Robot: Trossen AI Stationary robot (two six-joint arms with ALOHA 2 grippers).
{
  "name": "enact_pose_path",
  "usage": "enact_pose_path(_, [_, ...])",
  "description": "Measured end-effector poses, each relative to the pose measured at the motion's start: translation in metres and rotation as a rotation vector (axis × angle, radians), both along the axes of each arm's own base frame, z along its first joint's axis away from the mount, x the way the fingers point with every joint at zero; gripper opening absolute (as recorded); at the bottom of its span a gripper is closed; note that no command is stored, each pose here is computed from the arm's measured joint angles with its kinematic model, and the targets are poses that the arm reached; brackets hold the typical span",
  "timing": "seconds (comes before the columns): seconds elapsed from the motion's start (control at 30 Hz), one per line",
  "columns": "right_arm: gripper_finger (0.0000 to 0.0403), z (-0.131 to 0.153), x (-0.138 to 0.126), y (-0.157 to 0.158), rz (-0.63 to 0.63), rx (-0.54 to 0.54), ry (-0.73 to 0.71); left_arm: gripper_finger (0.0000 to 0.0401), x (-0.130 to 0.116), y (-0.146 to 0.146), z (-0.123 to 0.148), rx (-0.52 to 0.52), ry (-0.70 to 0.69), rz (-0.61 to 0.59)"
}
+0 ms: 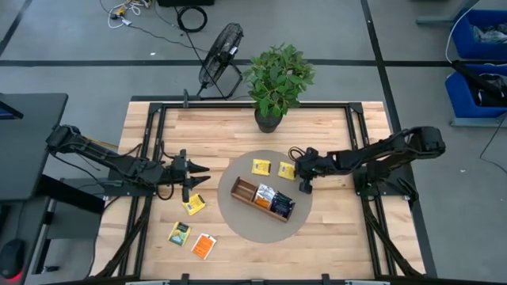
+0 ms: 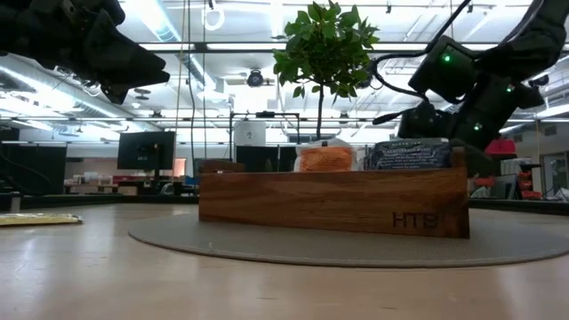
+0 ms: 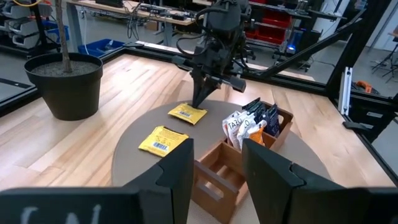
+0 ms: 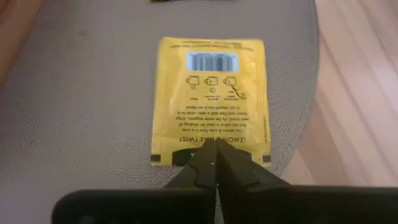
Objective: Pick & Place Tea
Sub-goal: Put the yellow tea bag into the left section of the wooden organizer
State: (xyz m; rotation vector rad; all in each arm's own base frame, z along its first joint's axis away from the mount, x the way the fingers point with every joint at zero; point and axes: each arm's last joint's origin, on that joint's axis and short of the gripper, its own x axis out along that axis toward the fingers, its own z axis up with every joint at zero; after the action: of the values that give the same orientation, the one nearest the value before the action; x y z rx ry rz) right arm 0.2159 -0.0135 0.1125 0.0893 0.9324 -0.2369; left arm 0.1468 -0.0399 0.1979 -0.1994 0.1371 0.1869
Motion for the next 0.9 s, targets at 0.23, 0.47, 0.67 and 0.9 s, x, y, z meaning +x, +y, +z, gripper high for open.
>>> enact_pose_path(0.23, [0.0056, 0.009, 0.001, 0.007, 0.063, 0.006, -0.049, 0.0140, 0.000, 0.000, 0.000, -0.001, -0.001, 0.000])
enact_pose_path(0.47, [0.0169, 0.010, 0.003, 0.017, 0.115, -0.021, -0.060, 0.0140, 0.000, 0.000, 0.000, -0.037, -0.009, 0.006])
enact_pose_path(0.67, [0.0265, 0.008, 0.003, 0.018, 0.101, -0.079, -0.041, 0.0140, 0.000, 0.000, 0.000, -0.058, -0.012, 0.009])
enact_pose_path(0.9, [0.0288, 0.002, 0.005, 0.017, 0.104, -0.069, -0.021, 0.0140, 0.000, 0.000, 0.000, -0.071, -0.015, 0.012])
